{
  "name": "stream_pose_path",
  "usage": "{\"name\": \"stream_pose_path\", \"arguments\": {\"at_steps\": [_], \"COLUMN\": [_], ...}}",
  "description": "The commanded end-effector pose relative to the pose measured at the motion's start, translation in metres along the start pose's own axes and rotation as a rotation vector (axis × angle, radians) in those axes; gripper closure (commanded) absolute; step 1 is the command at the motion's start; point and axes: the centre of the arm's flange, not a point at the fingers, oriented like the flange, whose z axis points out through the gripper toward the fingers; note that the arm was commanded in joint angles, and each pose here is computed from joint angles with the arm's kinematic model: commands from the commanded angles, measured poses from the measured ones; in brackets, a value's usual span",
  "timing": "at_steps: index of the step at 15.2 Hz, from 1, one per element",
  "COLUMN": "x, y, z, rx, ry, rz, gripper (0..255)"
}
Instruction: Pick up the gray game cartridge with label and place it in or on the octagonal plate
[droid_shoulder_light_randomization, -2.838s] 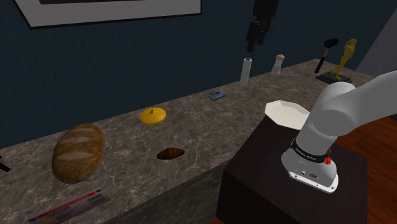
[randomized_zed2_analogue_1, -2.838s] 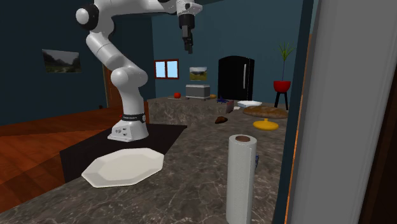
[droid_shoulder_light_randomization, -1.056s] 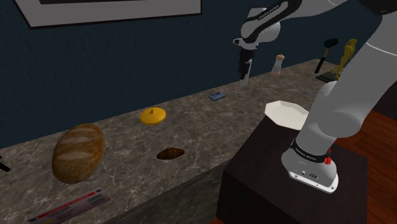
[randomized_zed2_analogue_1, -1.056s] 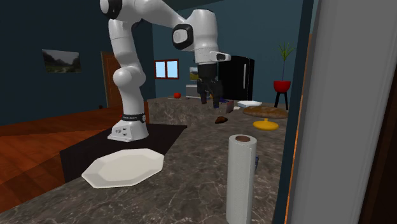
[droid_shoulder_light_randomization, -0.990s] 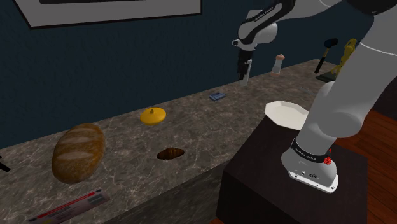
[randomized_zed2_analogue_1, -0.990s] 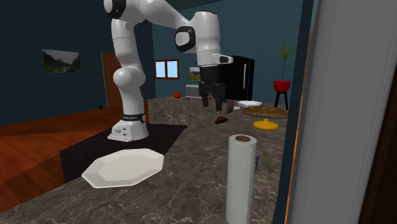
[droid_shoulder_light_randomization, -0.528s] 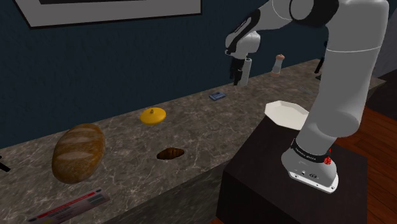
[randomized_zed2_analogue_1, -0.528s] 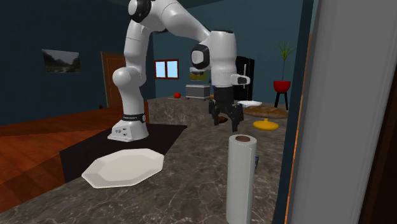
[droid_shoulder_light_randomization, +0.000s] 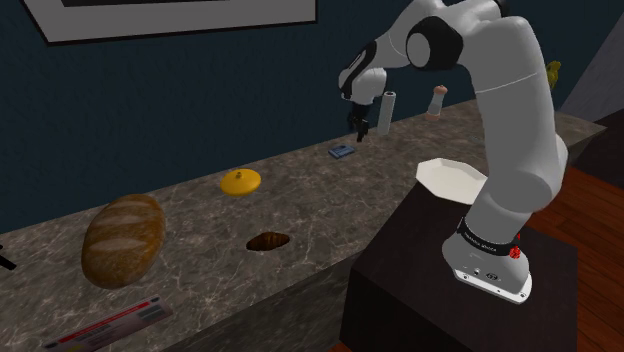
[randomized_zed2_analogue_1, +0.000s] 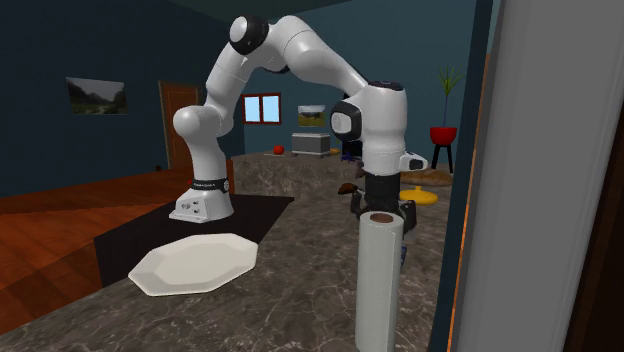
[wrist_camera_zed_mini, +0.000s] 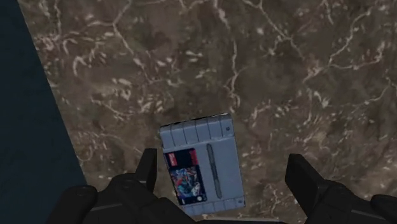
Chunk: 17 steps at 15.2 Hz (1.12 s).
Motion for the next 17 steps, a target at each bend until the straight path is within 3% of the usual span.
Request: {"name": "stream_pose_path", "arguments": {"at_steps": [1,9,16,17], "x": [0.001,0.001,0.001,0.001], "y": [0.017,0.017,0.017,0.017], "z": [0.02,0.06,0.06,0.06], "rx": [0.008,0.008,0.008,0.008], "ry": [0.005,0.005,0.005,0.005], "rz": [-0.045,-0.045,-0.045,-0.045], "gripper": [0,0,0,255]}}
